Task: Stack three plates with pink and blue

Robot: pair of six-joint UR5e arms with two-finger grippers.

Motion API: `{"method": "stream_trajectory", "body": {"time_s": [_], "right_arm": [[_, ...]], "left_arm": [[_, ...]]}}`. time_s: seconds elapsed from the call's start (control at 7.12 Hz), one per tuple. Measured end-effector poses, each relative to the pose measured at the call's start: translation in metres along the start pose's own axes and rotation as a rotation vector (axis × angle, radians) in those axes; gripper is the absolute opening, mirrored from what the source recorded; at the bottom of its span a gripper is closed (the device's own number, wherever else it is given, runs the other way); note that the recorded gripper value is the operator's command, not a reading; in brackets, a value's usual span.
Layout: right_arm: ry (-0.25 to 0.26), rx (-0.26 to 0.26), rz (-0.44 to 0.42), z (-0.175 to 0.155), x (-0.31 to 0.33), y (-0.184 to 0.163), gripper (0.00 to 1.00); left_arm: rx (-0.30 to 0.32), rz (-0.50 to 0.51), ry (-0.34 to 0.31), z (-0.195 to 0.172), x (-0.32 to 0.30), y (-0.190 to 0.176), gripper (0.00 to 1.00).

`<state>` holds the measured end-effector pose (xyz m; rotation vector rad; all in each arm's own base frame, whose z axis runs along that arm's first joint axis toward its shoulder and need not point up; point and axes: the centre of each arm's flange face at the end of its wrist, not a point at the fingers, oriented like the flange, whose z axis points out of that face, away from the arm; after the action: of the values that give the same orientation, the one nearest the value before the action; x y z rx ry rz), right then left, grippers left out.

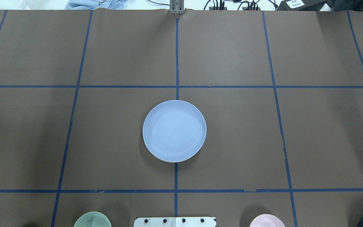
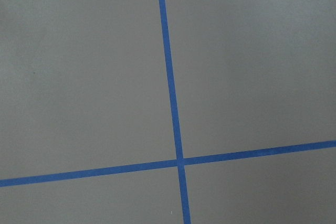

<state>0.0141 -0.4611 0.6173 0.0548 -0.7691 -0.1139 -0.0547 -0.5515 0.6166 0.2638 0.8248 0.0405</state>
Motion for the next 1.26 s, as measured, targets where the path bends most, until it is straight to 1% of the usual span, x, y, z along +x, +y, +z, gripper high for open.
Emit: {"method": "stream_trajectory", "body": {"time_s": [0.28, 0.42, 0.56, 0.7, 0.98, 1.26], "right_arm": [[0.003, 0.000, 0.000, 0.000, 0.000, 0.000, 1.00], [0.002, 0.000, 0.001, 0.000, 0.000, 0.000, 1.00], [0.000, -0.001, 0.000, 0.001, -0.001, 0.000, 1.00], [-0.003, 0.000, -0.002, 0.001, -0.002, -0.001, 1.00], [-0.014, 0.001, -0.004, 0.000, -0.004, -0.005, 1.00], [-0.015, 0.001, -0.007, 0.003, -0.002, -0.014, 1.00]], "left_arm": [[0.033, 0.036, 0.006, -0.002, 0.005, 0.004, 1.00], [0.057, 0.058, 0.007, -0.001, 0.003, 0.012, 0.94], [0.076, 0.076, 0.010, 0.000, 0.002, 0.019, 0.82], [0.086, 0.089, 0.014, -0.001, 0.003, 0.023, 1.00], [0.087, 0.099, 0.008, -0.001, 0.001, 0.035, 1.00], [0.093, 0.100, 0.009, 0.000, -0.003, 0.043, 1.00]]}}
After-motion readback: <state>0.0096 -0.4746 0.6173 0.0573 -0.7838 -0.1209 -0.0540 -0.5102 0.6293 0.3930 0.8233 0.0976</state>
